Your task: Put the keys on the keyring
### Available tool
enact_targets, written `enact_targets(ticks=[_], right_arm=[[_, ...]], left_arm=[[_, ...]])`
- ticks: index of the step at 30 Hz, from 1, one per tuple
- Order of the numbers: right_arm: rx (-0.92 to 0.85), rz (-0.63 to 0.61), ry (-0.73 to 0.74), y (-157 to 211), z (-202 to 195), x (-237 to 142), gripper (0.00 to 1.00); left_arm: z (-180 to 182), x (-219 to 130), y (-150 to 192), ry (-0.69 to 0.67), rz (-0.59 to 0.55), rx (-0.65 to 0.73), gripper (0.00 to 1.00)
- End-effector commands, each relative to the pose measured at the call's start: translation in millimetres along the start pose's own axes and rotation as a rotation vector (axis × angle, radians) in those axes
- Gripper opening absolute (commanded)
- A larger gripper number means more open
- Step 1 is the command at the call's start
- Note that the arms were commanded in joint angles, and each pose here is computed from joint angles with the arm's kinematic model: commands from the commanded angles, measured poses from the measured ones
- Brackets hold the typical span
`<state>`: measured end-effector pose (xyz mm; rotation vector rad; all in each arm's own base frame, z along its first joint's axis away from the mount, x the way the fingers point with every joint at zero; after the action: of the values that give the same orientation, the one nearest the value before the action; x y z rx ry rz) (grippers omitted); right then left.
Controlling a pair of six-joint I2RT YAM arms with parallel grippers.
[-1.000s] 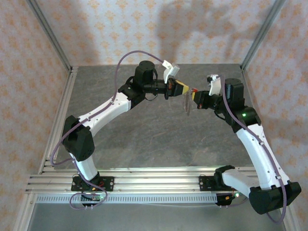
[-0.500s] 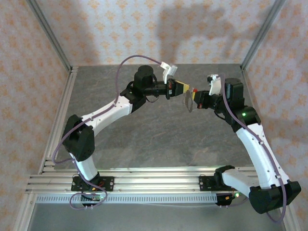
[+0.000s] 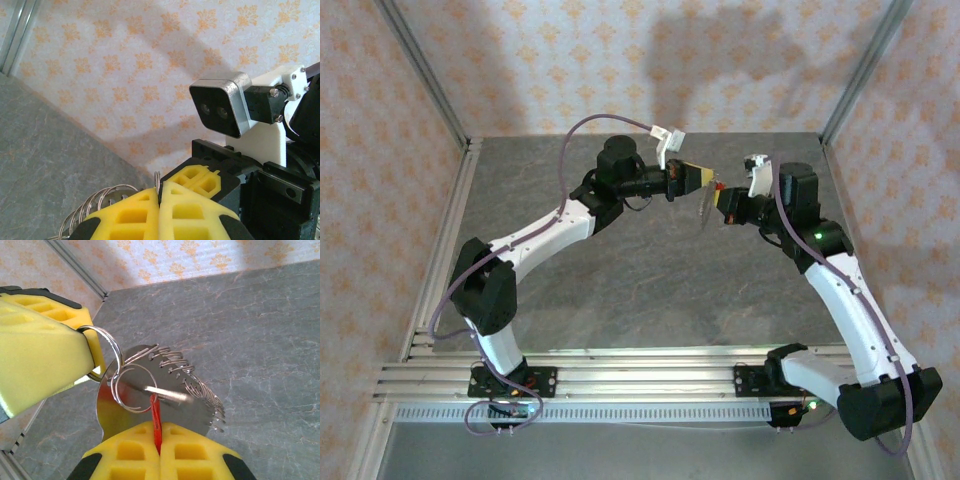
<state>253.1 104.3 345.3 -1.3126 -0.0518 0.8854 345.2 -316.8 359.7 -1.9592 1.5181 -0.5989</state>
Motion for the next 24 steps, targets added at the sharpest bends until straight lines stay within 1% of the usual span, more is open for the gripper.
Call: enact_targets(ticks=[1,14,19,20,24], right_arm=[[0.007,0.022,0.064,5.7,-9.0,-1.3,0.00],[-0.016,-0.024,0.124,-3.5,-10.3,-17.4,0.00],[-0.034,-0.013,0.085,-7.0,-6.0,-17.7,0.00],[-0.035,-0.009,0.073,-7.9,-5.0,-16.8,0.00],[-0.036,-0.004,0.041,-11.0,-3.0,-13.2,0.00]], left_arm=[[-31.6,-5.5,-26.2,0.078,-0.111,0.094,0.00],[-27.9,-4.2,-22.2,0.055,-0.072,0.088,0.00],[-27.4,-2.2,-21.2,0.060,-0.056,0.083,0.00],[-27.6,-2.0,-21.4,0.060,-0.055,0.109,0.00],[-28.7,0.9,-20.8,0.065,-0.039,0.113,0.00]])
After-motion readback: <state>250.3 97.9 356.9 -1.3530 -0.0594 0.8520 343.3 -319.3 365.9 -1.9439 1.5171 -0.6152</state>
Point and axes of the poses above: each hand's point on the last joint's axis, 136 mm out from that joint toward the fingers, its own x axis out along the fingers, its own z axis along the line the jaws close on, y = z × x, the point moved 8 cm from there along -x, back along the fingers, and after that the axes turned 11 degrees about -x, right-handed, at the moved point
